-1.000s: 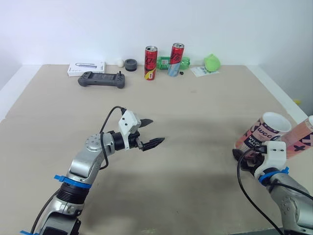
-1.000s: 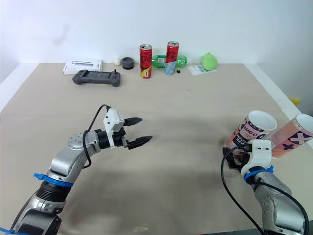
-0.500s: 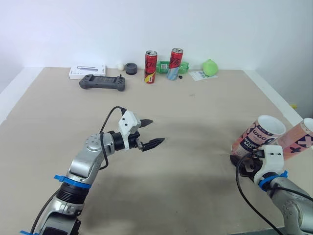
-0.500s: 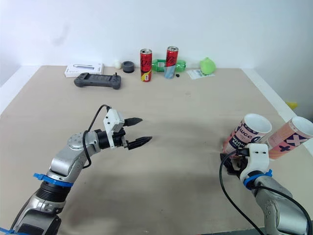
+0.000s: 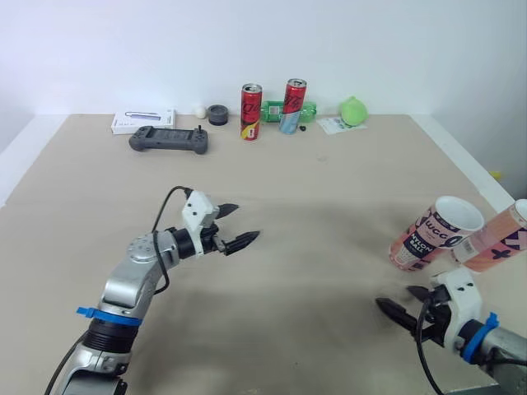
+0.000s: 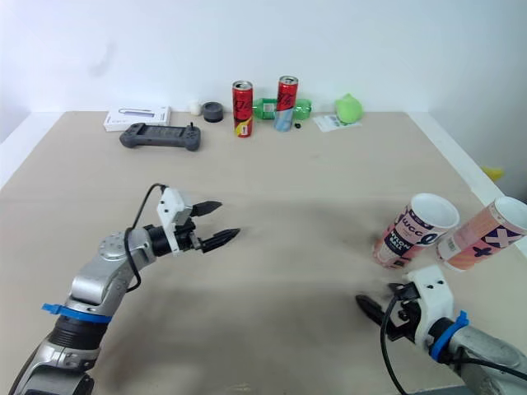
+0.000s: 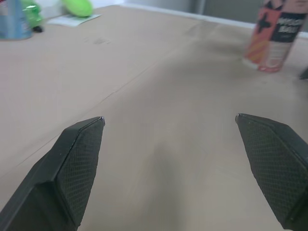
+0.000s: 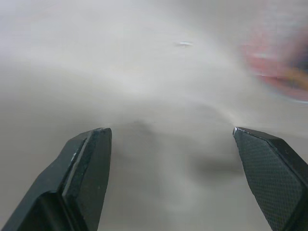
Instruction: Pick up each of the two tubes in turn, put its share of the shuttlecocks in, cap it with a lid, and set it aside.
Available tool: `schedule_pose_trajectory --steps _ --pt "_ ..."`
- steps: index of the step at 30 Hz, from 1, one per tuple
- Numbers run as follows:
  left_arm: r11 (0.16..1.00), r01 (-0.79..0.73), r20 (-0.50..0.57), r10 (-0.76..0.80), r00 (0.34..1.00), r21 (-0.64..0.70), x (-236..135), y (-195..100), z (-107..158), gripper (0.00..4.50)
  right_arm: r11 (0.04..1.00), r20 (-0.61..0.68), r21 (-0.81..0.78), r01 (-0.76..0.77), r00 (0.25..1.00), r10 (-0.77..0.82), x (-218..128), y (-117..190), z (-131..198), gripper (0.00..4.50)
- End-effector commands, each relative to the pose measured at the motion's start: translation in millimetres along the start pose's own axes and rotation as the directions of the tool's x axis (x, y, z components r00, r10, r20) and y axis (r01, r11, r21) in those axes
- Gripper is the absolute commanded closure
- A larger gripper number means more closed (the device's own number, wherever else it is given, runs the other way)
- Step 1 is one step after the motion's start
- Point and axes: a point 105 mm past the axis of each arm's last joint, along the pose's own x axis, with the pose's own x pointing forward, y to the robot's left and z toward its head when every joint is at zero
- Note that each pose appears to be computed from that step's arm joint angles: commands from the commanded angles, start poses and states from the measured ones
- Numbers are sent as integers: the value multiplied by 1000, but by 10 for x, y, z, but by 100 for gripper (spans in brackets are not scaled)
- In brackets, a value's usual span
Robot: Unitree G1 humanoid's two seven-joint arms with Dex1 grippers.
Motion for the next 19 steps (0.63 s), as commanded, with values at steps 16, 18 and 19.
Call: schedule_pose_trajectory --steps 16,18,19 --pt "995 -70 -67 75 995 74 -467 -142 -25 0 983 280 -178 -47 955 96 710 43 689 15" --pt "995 -62 -90 68 994 74 -464 -167 -63 0 984 295 -175 -40 951 91 725 39 704 15" --pt "995 -64 -91 70 993 73 -462 -168 -66 0 984 300 -174 -38 950 90 731 42 706 15"
